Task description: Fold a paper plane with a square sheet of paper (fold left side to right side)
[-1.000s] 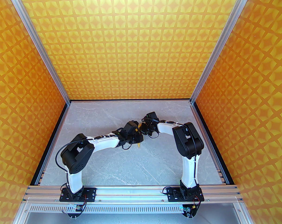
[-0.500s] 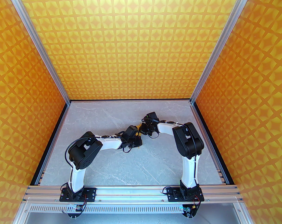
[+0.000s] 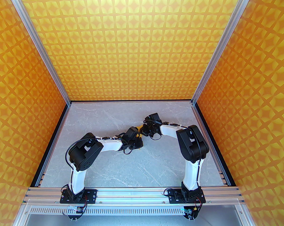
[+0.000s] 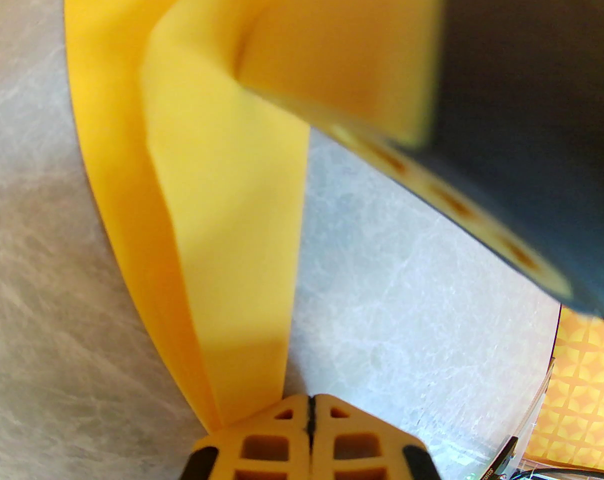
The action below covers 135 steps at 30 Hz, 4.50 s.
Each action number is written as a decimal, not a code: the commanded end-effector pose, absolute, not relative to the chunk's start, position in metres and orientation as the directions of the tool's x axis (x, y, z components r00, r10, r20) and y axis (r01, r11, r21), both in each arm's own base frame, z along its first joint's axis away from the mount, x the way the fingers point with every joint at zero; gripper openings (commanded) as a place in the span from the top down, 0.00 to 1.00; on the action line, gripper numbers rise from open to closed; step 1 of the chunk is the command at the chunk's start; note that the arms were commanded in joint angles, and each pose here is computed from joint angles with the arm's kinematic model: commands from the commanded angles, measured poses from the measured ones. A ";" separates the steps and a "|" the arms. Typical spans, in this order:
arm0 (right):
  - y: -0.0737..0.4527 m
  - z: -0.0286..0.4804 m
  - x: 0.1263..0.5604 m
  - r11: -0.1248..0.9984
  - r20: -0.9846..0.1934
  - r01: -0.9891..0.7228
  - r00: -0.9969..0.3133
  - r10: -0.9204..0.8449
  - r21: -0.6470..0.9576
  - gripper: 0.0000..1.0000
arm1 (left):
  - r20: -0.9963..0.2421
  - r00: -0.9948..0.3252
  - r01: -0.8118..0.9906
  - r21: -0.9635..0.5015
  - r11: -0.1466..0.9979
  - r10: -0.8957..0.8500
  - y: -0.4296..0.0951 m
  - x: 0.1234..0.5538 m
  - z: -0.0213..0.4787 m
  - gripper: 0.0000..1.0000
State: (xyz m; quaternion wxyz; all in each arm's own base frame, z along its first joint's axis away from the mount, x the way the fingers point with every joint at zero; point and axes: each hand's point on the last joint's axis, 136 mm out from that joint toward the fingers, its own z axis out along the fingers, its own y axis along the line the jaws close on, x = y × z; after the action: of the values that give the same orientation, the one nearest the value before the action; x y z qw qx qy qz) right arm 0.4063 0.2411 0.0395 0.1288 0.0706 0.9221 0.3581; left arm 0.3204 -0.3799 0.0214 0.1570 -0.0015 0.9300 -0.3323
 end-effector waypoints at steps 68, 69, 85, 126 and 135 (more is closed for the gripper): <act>0.217 -0.014 0.382 0.826 -0.093 0.127 -0.973 0.211 0.549 1.00 | -0.238 -0.971 0.106 -0.544 0.832 -0.031 -0.356 0.285 -0.002 1.00; 0.217 -0.013 0.382 0.827 -0.094 0.126 -0.973 0.211 0.548 1.00 | -0.235 -0.971 0.104 -0.544 0.833 -0.032 -0.356 0.283 -0.003 1.00; 0.215 -0.009 0.386 0.832 -0.110 0.121 -0.971 0.213 0.541 1.00 | -0.179 -0.982 0.049 -0.560 0.827 -0.063 -0.349 0.269 -0.015 1.00; 0.169 -0.008 0.486 0.805 -0.182 0.215 -0.912 0.369 0.553 1.00 | -0.118 -0.993 0.048 -0.588 0.807 -0.027 -0.355 0.257 -0.027 1.00; 0.169 -0.009 0.485 0.797 -0.168 0.219 -0.914 0.369 0.563 1.00 | -0.150 -0.988 0.070 -0.600 0.797 -0.026 -0.355 0.263 -0.010 1.00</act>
State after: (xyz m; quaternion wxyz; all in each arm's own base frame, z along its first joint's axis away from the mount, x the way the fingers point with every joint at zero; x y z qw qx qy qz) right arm 0.4979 0.1803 0.0189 0.1585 0.1449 0.9265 0.3088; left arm 0.3008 -0.3746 0.0207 0.1548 0.0025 0.9188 -0.3631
